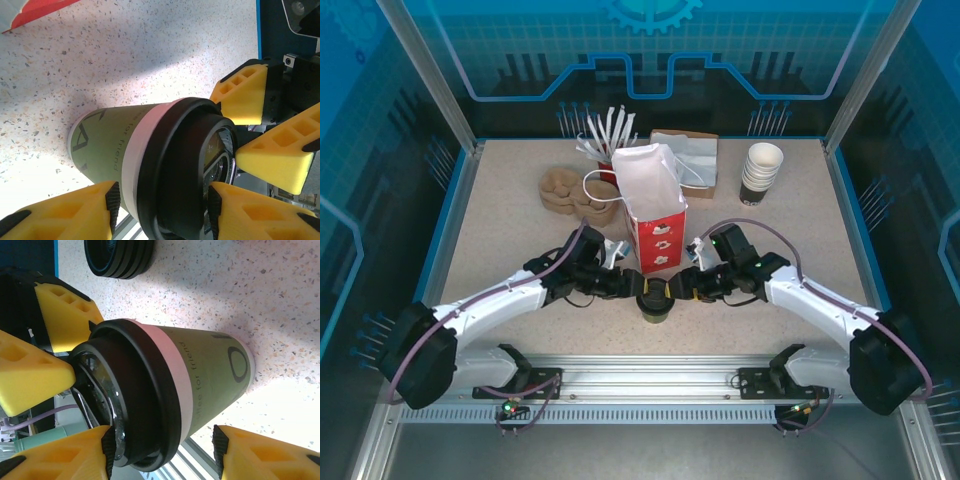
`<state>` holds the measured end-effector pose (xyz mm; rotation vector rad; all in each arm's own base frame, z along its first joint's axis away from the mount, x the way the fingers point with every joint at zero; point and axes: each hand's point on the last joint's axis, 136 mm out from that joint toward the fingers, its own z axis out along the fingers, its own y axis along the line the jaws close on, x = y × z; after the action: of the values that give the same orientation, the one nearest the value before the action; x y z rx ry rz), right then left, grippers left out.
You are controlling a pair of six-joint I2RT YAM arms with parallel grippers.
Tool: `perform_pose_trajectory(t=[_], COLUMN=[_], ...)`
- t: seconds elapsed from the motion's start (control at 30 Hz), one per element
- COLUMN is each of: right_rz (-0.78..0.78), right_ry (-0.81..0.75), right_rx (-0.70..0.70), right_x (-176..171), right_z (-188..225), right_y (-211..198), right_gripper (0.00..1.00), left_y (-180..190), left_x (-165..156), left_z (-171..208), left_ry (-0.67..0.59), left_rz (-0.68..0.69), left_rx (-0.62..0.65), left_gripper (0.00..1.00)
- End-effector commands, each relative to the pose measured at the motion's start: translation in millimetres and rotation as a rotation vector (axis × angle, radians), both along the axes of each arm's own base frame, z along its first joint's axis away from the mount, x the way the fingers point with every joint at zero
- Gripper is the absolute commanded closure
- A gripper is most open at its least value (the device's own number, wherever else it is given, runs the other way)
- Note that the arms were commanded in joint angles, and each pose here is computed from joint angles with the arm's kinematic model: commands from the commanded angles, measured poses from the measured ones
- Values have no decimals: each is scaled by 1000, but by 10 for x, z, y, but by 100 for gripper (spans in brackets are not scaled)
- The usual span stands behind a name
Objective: Pack the takeout coffee
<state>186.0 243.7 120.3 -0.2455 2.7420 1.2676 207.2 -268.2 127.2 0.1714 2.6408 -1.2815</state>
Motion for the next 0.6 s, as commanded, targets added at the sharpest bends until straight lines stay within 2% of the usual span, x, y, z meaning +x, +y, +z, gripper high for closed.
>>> perform_pose_trajectory(t=[0.0,0.57], right_rz=[5,-20], right_ry=[-11,47], right_rx=[-9,-62], right_x=[44,41], right_z=[52,-120], right_y=[47,-6], right_gripper=[45,50], left_y=[16,32], left_x=[60,29], left_z=[-74,-216], left_ry=[-20,7], left_rz=[4,7], left_rx=[16,27], left_gripper=[52,57])
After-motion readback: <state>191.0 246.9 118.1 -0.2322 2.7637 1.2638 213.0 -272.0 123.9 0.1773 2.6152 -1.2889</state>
